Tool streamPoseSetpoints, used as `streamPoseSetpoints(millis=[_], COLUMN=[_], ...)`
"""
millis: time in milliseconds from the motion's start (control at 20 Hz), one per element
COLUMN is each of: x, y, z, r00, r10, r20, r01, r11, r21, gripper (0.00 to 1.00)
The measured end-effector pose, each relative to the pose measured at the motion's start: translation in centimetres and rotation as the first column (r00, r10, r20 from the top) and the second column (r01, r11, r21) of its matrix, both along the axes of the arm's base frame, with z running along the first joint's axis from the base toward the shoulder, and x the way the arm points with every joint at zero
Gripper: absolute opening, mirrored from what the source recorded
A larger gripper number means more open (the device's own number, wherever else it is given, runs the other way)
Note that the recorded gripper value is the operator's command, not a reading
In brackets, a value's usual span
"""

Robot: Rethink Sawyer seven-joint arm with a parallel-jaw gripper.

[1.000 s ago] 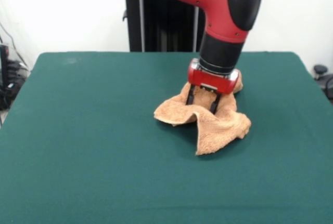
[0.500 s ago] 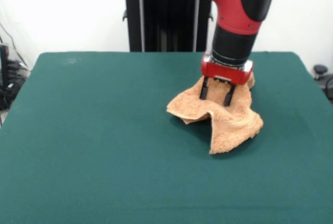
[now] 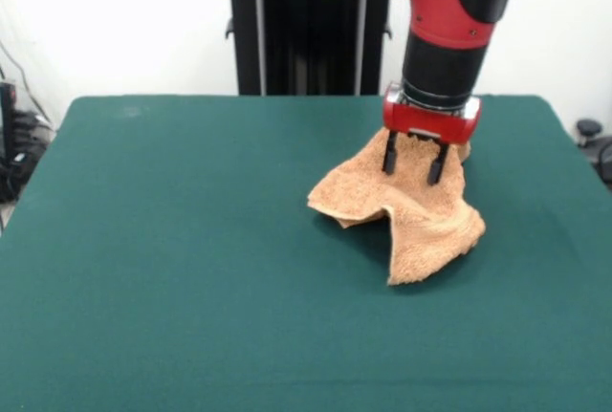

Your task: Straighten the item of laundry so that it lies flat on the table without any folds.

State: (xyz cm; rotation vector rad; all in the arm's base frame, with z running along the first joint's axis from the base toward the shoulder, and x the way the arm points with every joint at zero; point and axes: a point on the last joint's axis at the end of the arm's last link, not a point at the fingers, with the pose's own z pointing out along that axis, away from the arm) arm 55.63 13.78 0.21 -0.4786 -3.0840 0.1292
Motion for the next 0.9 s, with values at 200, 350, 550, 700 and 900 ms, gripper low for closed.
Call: streamPoseSetpoints(millis=[200, 350, 550, 700, 900], x=[0.1, 0.1, 0.0, -0.1, 0.0], y=[0.2, 0.7, 1.6, 2.0, 2.9], z=[-0.1, -0.2, -0.6, -1.0, -1.3], r00=[1.000, 1.000, 1.000, 1.000, 1.000], r10=[-0.009, -0.010, -0.011, -0.014, -0.015], r20=[0.000, -0.001, -0.007, -0.013, -0.013], r01=[0.009, 0.010, 0.012, 0.014, 0.016], r11=[1.000, 1.000, 0.999, 0.999, 0.998], r21=[0.007, 0.018, 0.034, 0.042, 0.055], gripper=[1.00, 1.00, 1.00, 1.00, 1.00])
